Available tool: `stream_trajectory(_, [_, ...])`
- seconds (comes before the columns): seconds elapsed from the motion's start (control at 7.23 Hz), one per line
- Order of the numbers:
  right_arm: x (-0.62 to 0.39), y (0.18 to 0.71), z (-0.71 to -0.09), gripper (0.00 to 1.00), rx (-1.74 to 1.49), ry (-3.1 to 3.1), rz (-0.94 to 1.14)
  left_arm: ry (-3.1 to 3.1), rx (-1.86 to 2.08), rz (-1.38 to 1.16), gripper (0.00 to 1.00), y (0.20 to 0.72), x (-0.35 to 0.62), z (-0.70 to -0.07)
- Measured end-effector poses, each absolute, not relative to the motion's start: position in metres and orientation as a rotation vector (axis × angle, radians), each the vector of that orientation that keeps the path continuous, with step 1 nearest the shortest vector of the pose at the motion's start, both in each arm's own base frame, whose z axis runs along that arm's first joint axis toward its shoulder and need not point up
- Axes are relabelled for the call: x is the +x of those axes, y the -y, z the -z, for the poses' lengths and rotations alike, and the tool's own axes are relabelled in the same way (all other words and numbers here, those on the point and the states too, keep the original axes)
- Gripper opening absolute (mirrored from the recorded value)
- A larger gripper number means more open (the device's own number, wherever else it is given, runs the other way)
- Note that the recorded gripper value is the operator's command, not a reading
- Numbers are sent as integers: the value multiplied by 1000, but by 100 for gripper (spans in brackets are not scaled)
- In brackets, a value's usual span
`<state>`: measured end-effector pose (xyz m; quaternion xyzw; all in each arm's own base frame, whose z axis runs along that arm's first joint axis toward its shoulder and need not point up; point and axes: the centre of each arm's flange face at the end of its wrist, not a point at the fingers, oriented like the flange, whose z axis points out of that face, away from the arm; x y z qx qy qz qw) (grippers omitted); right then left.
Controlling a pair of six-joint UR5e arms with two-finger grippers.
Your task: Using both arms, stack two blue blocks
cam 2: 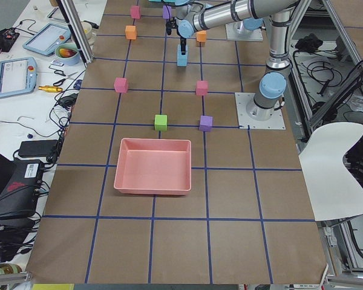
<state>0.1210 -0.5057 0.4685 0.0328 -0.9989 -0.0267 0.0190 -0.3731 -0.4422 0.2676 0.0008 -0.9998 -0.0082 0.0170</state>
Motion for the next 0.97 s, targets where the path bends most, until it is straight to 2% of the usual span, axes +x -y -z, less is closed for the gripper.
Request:
stream_trajectory(0.28, [122,503,-472,100,104,3098,78,3080,24,-25,91,457,-364,-310])
stream_trajectory(0.55, [122,502,-475,100,106,3102,62,3088,-71,-37,96,476,-331,-380])
stream_trajectory(0.97, [122,505,-469,100,101,3106,70,3102,-198,-116,100,497,-217,-475])
